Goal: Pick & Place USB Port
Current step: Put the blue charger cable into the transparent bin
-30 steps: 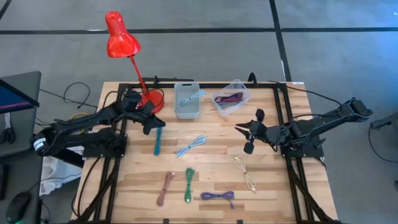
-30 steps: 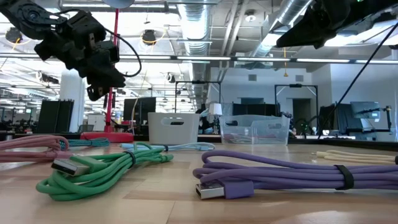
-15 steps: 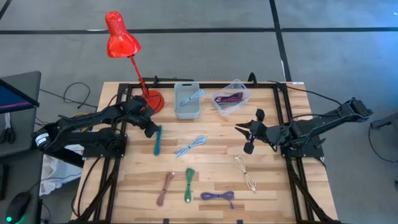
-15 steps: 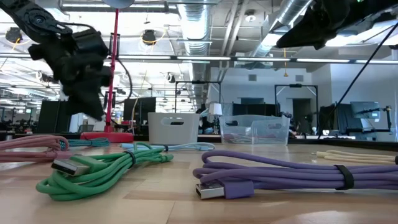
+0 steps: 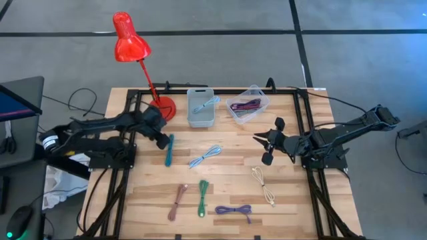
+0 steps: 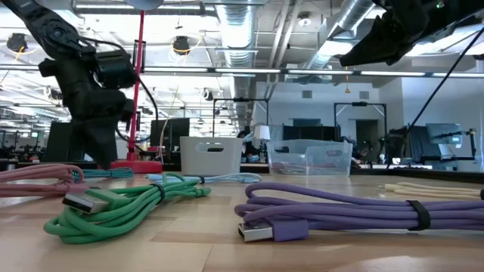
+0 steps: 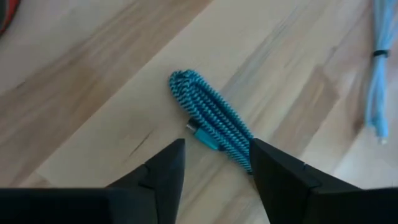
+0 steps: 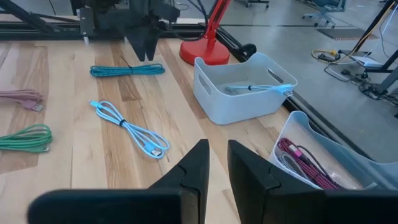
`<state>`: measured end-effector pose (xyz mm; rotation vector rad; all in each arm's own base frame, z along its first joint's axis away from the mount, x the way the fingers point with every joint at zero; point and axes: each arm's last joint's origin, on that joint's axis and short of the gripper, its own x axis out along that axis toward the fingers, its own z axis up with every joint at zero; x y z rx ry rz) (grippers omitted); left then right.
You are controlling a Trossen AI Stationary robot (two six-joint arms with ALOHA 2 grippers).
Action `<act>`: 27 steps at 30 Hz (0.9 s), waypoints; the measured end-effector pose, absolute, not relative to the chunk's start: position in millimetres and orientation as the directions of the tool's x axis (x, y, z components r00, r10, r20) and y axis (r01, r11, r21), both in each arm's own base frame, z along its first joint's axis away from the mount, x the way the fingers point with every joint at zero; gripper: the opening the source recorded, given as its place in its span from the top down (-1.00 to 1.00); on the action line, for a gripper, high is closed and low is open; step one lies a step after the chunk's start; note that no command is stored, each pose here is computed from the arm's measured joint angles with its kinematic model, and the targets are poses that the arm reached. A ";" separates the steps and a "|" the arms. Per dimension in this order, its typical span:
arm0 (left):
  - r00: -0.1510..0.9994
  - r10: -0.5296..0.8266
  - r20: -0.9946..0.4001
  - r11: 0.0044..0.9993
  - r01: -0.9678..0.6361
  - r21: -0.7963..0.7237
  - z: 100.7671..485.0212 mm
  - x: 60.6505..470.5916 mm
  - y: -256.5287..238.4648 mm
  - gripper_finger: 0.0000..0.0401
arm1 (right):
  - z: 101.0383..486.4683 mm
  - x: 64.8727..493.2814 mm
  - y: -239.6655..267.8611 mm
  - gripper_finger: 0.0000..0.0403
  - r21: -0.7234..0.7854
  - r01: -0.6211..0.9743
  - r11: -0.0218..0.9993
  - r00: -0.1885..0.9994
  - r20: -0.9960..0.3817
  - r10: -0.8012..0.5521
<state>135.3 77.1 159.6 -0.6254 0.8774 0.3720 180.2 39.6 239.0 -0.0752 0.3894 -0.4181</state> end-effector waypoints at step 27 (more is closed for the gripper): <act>0.626 -0.002 -0.780 0.780 -0.487 -0.393 141.7 159.3 89.6 0.93 | 237.8 179.6 39.4 0.74 -0.163 0.377 0.912 0.836 -0.363 -0.411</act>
